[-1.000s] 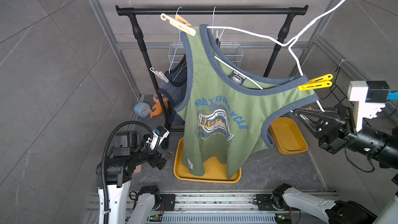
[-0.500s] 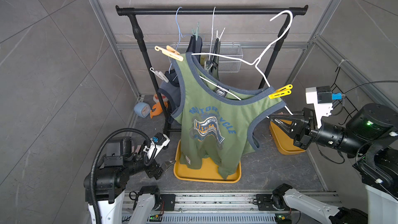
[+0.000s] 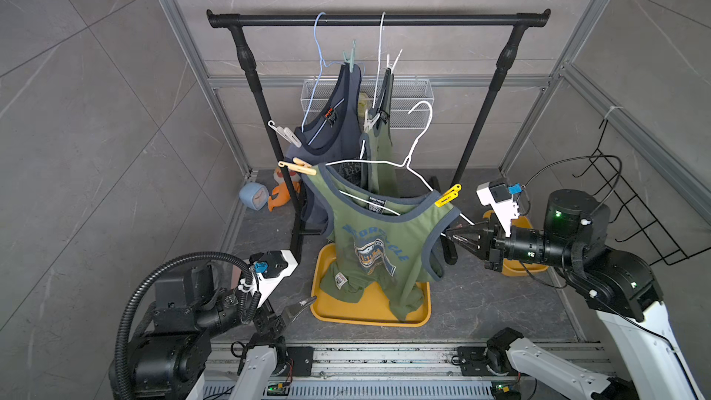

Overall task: Remove the clothespins securing tank tops to the hanger
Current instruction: Pick up the hanger from the clothesline.

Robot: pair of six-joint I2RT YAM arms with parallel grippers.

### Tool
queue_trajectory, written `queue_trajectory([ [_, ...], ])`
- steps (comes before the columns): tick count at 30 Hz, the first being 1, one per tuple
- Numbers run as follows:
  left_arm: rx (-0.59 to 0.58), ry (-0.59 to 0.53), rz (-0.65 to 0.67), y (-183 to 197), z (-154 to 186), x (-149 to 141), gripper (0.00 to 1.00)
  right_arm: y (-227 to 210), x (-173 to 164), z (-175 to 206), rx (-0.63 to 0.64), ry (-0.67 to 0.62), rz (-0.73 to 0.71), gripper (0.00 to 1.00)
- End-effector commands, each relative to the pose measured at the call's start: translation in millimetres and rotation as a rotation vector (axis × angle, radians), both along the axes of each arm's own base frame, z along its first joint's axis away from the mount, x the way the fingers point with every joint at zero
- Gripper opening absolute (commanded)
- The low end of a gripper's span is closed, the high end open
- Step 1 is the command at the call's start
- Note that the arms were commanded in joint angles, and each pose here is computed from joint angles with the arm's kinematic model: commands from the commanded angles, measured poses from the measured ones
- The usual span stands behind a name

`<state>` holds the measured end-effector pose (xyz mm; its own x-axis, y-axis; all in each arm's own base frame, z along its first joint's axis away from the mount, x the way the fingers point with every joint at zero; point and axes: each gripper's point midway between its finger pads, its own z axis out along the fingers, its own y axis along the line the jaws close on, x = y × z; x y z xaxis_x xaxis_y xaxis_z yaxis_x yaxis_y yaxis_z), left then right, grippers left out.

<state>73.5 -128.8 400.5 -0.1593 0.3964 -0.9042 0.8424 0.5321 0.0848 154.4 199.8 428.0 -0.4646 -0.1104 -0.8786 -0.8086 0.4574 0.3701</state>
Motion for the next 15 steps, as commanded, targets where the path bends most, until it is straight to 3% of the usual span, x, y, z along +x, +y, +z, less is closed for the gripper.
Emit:
queue_trajectory([
  [1, -0.1, 0.028, -0.001, -7, 23, 10, 0.9, 9, -5, 3, 0.024, -0.042, 0.077, 0.0],
  [15, -0.188, -0.006, 0.069, -4, 60, 87, 0.9, 36, 4, -49, -0.122, 0.063, 0.156, 0.0],
])
